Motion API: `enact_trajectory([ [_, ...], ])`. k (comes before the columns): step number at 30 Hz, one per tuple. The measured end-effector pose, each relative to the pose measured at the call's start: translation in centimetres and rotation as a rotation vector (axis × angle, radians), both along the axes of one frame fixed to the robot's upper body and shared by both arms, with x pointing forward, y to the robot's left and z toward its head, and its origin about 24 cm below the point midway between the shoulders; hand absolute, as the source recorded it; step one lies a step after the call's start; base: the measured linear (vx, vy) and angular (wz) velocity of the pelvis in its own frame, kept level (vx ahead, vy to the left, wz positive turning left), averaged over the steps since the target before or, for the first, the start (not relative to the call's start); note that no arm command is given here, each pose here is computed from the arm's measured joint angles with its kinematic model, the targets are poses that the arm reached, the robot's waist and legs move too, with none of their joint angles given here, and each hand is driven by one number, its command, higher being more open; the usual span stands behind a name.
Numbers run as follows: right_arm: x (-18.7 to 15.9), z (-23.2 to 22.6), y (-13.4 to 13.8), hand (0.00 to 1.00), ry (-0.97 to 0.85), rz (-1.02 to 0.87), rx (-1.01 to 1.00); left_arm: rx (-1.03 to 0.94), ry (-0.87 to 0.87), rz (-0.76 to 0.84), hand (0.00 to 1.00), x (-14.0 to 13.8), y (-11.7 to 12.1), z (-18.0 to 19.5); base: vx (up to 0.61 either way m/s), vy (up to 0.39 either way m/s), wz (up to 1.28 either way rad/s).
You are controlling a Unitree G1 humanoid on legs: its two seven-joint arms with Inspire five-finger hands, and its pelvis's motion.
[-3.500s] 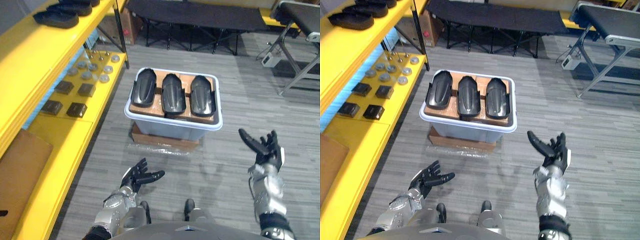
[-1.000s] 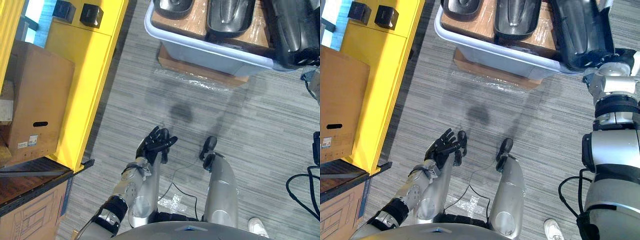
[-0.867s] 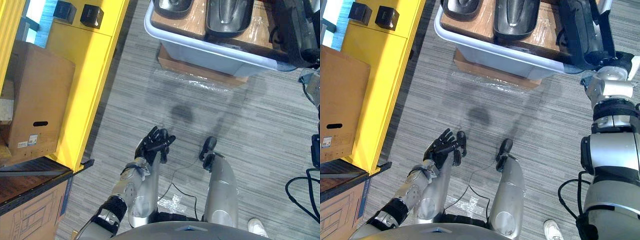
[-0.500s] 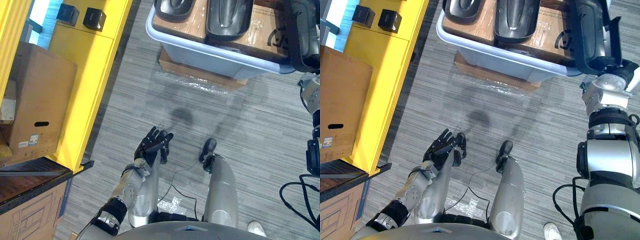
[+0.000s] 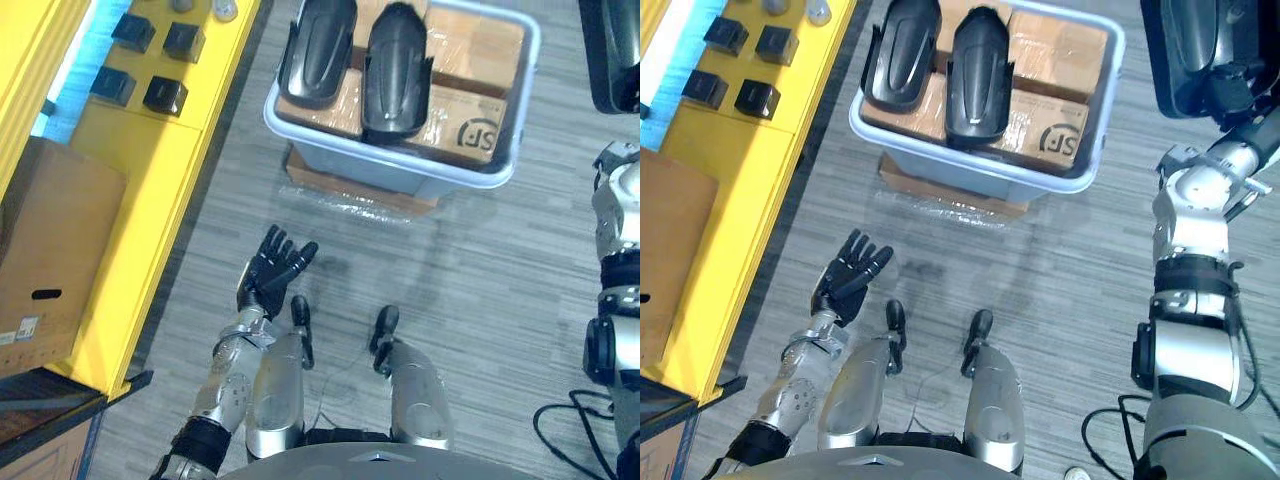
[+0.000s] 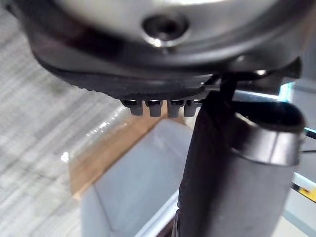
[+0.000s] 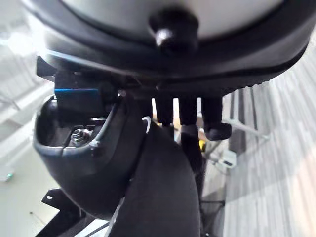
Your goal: Walk over and take three plastic housings, then place them on the shelf
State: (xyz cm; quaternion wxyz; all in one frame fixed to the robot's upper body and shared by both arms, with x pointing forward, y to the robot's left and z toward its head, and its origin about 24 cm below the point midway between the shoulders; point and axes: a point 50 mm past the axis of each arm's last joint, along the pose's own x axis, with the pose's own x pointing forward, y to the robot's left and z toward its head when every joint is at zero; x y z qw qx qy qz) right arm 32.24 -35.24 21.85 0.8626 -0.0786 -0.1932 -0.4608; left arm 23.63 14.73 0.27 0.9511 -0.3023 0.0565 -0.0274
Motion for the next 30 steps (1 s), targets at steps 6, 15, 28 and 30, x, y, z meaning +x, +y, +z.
enact_trajectory([
  [6,-1.9,-6.0,4.6,0.00,0.063,0.060,-0.054,-0.005,-0.143,-0.073,1.00,0.8,-1.6,3.8,0.12,0.009,0.00],
  [15,-2.1,-10.9,11.0,0.00,0.228,0.210,-0.214,-0.012,-0.249,-0.277,1.00,2.8,-7.6,7.1,0.06,0.015,-0.09],
  [28,-3.0,-14.8,17.4,0.00,0.304,0.485,-0.226,0.009,-0.168,-0.243,1.00,3.3,-8.5,6.3,-0.05,0.011,-0.03],
  [30,-3.0,-15.7,18.4,0.00,0.334,0.526,-0.221,-0.036,-0.158,-0.251,1.00,3.4,-8.7,6.5,-0.05,-0.008,0.06],
])
